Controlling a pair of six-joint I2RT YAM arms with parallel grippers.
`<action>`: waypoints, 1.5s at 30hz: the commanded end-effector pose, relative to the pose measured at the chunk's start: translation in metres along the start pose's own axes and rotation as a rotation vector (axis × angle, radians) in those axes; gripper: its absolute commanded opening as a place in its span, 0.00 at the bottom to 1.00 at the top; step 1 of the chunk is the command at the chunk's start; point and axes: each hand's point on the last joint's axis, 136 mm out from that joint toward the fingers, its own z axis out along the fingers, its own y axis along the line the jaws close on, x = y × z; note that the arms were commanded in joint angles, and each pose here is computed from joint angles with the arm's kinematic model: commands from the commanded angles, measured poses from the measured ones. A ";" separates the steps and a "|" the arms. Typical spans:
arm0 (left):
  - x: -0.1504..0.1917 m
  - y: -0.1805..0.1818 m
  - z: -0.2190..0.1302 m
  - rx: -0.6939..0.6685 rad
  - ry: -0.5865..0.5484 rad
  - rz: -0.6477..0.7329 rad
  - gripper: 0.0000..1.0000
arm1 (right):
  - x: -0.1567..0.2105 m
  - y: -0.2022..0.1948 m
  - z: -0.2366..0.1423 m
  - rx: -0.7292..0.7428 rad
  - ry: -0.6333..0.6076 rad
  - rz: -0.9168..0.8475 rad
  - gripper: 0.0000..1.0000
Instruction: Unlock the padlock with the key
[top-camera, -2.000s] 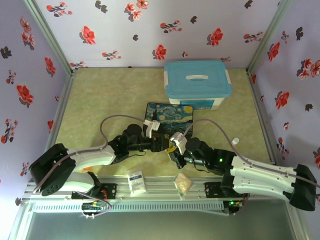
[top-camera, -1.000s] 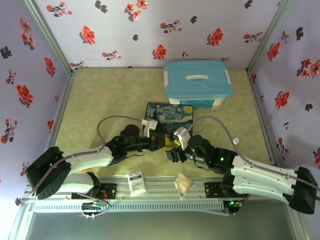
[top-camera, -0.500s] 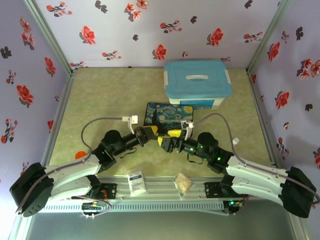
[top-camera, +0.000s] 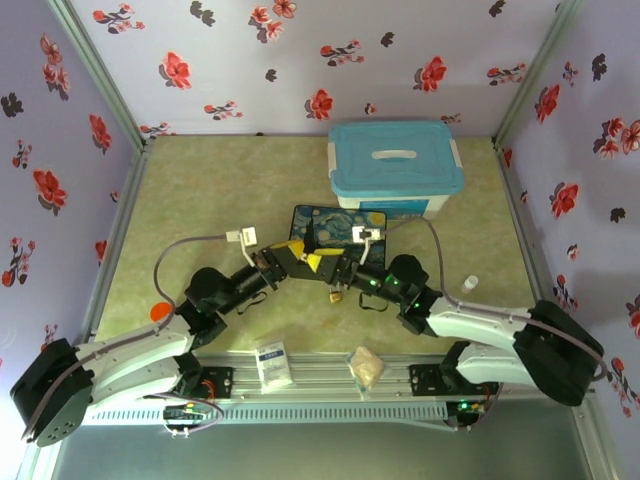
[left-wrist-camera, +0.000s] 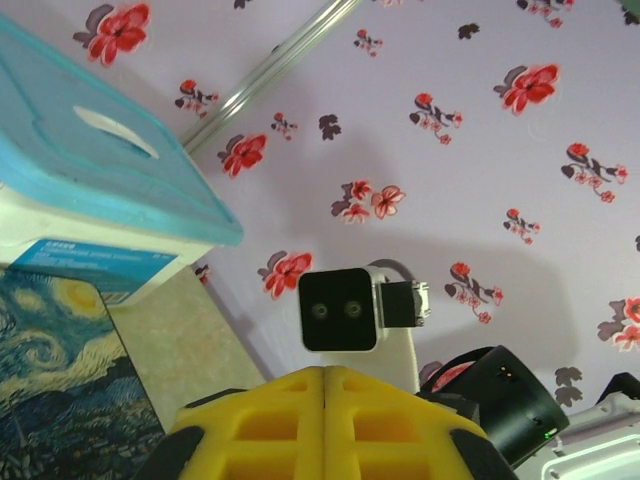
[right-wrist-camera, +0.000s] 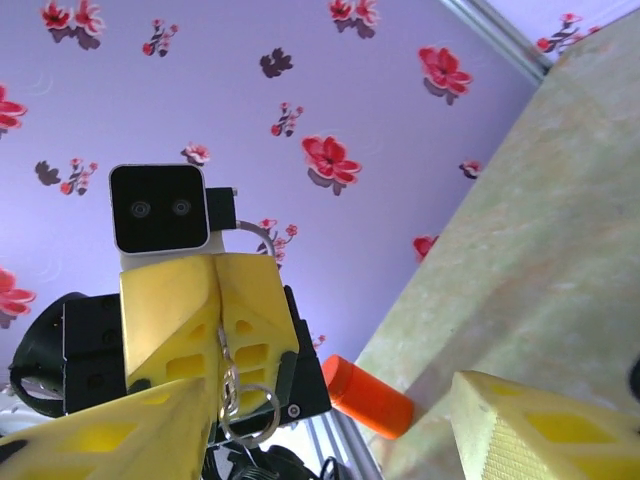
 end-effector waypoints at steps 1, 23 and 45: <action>-0.013 -0.007 -0.003 0.019 -0.057 0.017 0.00 | -0.013 0.035 0.009 -0.163 -0.015 -0.005 0.63; -0.018 0.002 -0.011 -0.012 -0.096 0.007 0.00 | -0.009 0.036 0.025 -0.220 0.002 0.011 0.37; -0.017 0.018 -0.015 -0.068 -0.119 0.007 0.00 | 0.007 0.027 0.024 -0.228 0.037 0.048 0.19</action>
